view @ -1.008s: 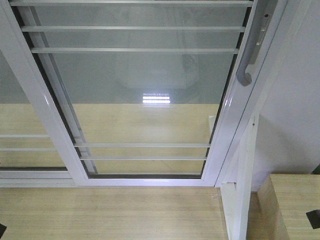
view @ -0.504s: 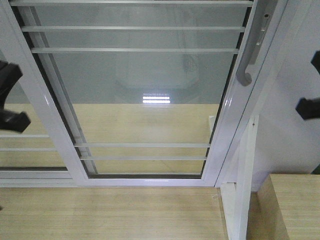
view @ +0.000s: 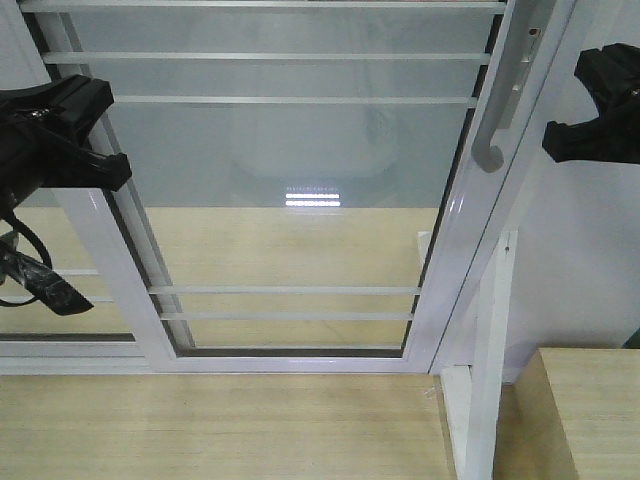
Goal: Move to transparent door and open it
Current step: 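Raise both arms and bring the right gripper toward the silver handle, then grasp the silver handle with the right gripper and slide the door sideways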
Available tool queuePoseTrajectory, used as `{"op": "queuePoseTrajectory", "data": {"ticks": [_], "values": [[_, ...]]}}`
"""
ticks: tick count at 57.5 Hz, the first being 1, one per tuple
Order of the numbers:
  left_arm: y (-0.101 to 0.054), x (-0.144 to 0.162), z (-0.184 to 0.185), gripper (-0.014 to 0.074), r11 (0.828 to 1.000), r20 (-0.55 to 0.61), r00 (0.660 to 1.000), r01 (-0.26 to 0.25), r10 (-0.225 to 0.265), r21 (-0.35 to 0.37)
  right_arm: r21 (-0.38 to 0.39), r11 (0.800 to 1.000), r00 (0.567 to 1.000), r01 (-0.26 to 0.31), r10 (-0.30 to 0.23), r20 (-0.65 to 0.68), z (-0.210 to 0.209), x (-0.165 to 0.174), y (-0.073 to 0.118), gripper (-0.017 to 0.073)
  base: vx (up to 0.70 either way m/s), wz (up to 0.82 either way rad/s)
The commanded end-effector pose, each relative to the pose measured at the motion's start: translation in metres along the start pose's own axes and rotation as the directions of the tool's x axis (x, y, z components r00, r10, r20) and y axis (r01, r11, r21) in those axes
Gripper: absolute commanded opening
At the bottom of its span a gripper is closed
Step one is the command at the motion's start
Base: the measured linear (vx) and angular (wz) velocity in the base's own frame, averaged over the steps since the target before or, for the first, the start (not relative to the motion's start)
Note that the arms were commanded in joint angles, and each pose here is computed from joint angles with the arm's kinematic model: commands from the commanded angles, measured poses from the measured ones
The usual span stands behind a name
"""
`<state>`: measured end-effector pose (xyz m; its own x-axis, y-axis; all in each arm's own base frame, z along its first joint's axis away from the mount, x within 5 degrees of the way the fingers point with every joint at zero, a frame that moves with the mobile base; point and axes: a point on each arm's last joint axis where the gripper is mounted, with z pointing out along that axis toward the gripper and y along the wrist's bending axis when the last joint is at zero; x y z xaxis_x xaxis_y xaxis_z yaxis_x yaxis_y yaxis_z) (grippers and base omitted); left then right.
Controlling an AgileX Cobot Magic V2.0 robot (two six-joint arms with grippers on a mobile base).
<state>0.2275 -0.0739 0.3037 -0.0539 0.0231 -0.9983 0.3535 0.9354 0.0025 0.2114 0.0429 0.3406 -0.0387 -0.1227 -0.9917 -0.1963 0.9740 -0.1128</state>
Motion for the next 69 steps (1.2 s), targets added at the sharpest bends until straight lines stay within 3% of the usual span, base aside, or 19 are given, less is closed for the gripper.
{"op": "queuePoseTrajectory", "data": {"ticks": [1, 14, 23, 36, 41, 52, 69], "values": [[-0.002, -0.022, -0.001, 0.0197, 1.000, 0.124, 0.992, 0.000, -0.001, 0.014, 0.030, 1.000, 0.990, 0.008, -0.012, 0.139, -0.003, -0.023, -0.004, 0.0195, 0.00, 0.00], [-0.002, -0.022, -0.001, 0.0470, 1.000, 0.124, 0.992, 0.000, -0.002, 0.014, 0.030, 1.000, 0.990, 0.008, -0.012, 0.138, -0.003, -0.023, -0.004, 0.0482, 0.00, 0.00], [-0.001, -0.022, -0.001, 0.0580, 1.000, 0.125, 0.992, 0.008, -0.009, 0.011, 0.033, 0.999, 0.993, -0.001, -0.003, 0.118, 0.003, -0.018, -0.005, 0.0536, 0.00, 0.00], [-0.001, -0.022, -0.001, 0.0583, 1.000, 0.127, 0.992, 0.008, -0.009, 0.009, 0.114, 0.991, 0.998, -0.064, 0.060, 0.036, 0.022, 0.001, -0.022, 0.0533, 0.00, 0.00], [0.004, -0.023, -0.002, 0.0583, 1.000, 0.131, 0.991, 0.014, -0.012, -0.010, 0.142, 0.988, 0.998, -0.054, 0.052, 0.024, 0.030, 0.008, -0.029, 0.0533, 0.00, 0.00], [0.020, -0.024, -0.004, 0.0583, 0.989, 0.151, 0.984, 0.113, -0.098, -0.091, 0.174, 0.983, 0.998, -0.052, 0.045, 0.046, 0.053, 0.023, -0.034, 0.0533, 0.00, 0.00], [0.029, -0.024, -0.005, 0.0583, 0.985, 0.155, 0.984, 0.111, -0.091, -0.129, 0.176, 0.983, 0.998, -0.059, 0.052, 0.039, 0.102, 0.052, -0.037, 0.0533, 0.00, 0.00]]}}
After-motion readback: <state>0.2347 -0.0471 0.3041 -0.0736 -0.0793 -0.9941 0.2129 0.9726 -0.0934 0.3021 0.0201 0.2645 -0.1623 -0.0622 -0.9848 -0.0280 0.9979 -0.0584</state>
